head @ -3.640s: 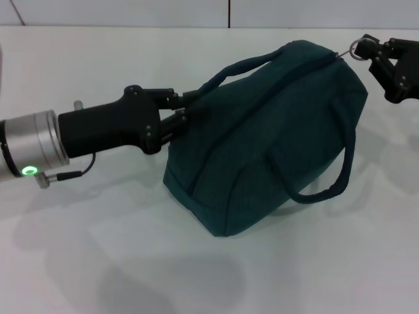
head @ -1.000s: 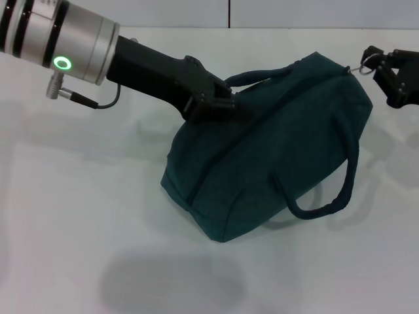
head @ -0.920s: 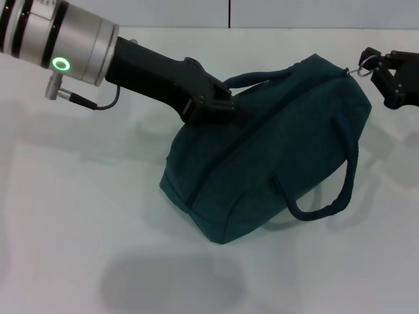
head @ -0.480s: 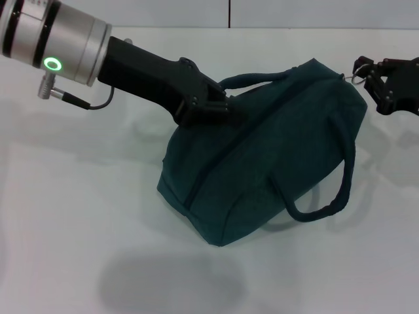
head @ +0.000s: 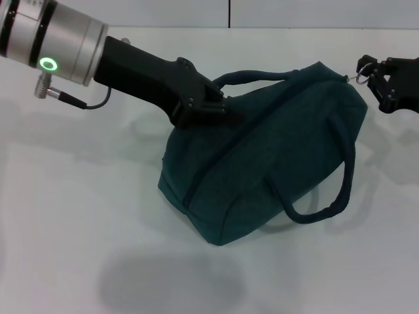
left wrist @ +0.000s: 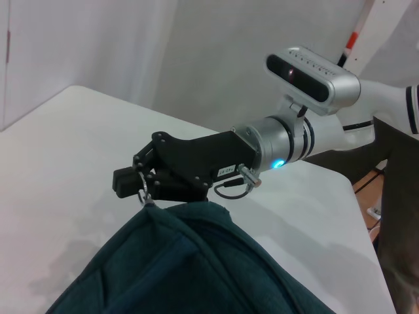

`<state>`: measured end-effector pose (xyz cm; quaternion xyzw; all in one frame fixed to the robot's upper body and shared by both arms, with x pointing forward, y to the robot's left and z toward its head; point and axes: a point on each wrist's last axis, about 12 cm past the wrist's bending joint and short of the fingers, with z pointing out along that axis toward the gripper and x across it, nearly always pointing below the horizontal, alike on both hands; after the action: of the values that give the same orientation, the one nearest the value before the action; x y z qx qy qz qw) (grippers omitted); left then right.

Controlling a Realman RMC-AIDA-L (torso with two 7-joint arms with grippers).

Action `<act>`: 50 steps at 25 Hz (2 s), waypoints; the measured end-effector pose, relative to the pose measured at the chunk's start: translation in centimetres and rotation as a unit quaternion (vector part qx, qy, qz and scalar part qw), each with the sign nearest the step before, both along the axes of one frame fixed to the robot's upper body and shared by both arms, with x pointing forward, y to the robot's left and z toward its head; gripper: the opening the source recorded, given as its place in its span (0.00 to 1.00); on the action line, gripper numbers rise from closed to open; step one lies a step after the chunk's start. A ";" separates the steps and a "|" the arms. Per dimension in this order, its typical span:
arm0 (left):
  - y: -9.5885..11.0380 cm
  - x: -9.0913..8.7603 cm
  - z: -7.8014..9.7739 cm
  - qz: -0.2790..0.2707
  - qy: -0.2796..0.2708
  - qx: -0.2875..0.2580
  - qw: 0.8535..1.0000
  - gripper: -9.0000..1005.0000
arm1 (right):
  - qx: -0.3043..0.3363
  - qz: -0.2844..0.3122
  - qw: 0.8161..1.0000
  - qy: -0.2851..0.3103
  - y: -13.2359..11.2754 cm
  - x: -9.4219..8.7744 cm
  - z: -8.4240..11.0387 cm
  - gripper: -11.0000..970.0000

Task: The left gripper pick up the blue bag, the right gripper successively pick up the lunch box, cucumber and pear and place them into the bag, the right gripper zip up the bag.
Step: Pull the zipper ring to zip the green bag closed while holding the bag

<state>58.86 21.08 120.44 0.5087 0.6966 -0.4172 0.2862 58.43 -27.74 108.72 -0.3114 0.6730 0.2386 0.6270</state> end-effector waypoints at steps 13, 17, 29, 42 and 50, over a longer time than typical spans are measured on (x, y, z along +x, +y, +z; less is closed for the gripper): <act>0.0 -0.1 -0.1 -0.003 -0.006 -0.002 1.000 0.11 | -0.016 0.009 1.000 0.021 0.5 -0.3 -1.0 0.03; 0.0 -0.1 -0.2 -0.002 -0.004 -0.004 1.000 0.10 | -0.005 0.002 1.000 0.019 0.4 -0.2 -0.8 0.03; -0.1 -0.2 -0.4 -0.002 -0.008 -0.005 1.000 0.09 | 0.038 0.031 0.999 0.009 0.0 -0.5 1.2 0.03; -0.1 -0.3 -0.4 -0.004 -0.006 -0.006 1.000 0.09 | -0.054 0.006 0.998 0.027 1.7 1.1 -0.8 0.03; 0.0 -0.3 -0.4 -0.005 -0.010 -0.006 1.000 0.09 | -0.074 0.034 0.996 0.035 2.8 0.8 -1.4 0.03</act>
<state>58.59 21.12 120.02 0.5149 0.6887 -0.4176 0.2936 59.20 -24.89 107.31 -0.3714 0.6990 0.2202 0.5701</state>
